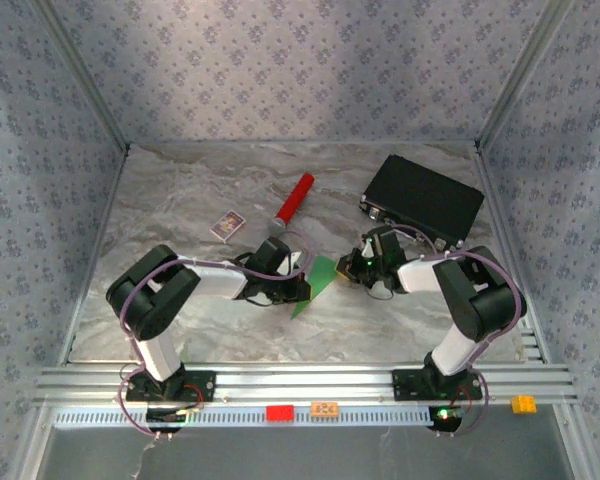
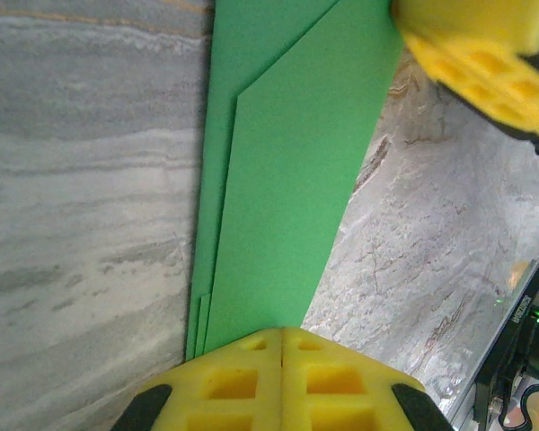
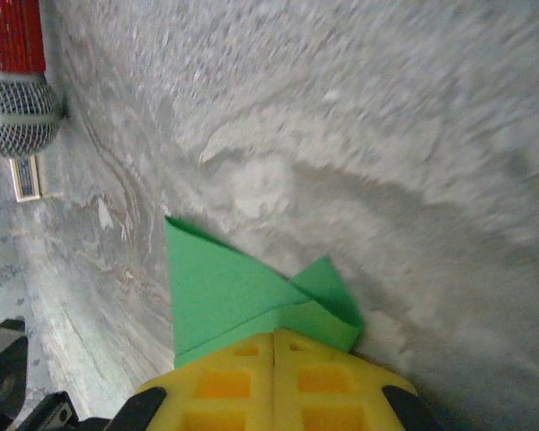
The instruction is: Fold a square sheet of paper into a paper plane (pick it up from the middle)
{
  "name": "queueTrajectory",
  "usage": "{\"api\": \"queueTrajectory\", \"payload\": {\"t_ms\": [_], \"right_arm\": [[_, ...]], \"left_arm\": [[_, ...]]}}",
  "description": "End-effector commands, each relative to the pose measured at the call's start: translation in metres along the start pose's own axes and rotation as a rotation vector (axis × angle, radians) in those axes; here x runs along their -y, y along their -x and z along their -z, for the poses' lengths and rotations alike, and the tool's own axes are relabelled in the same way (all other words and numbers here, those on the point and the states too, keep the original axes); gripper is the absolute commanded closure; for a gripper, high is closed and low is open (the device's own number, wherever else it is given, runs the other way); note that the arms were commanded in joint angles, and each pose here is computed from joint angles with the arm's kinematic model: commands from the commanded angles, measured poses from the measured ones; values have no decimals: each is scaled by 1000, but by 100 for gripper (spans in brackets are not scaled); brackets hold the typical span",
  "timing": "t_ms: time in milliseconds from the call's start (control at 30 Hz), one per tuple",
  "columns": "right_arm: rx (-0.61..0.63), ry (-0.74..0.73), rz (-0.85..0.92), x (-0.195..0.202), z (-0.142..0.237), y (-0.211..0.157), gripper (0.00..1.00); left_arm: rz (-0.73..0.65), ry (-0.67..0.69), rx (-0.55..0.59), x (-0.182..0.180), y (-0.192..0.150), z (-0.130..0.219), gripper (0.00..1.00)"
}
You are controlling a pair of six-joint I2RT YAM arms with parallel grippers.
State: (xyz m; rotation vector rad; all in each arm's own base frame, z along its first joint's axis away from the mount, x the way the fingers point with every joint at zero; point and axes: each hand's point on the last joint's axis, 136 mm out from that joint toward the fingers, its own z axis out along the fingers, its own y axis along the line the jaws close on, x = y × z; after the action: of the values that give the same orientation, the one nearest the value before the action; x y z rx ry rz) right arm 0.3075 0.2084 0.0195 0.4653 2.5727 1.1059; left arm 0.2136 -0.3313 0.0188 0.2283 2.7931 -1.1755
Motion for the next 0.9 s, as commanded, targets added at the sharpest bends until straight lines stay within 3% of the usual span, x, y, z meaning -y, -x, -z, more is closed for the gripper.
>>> {"api": "queueTrajectory", "payload": {"t_ms": [0,267,567,867], "right_arm": [[73,-159,-48,40,9,16,93],[86,-183,-55,42,17,30,93],[123,-113,40,-2,46,44,92],[-22,1,132,-43,13,-6,91]], "left_arm": [[76,136,-106,-43,-37,-4,100],[75,133,-109,-43,-39,-4,100],[74,129,-111,-43,-39,-5,100],[73,129,-105,-42,-37,-4,100]]}}
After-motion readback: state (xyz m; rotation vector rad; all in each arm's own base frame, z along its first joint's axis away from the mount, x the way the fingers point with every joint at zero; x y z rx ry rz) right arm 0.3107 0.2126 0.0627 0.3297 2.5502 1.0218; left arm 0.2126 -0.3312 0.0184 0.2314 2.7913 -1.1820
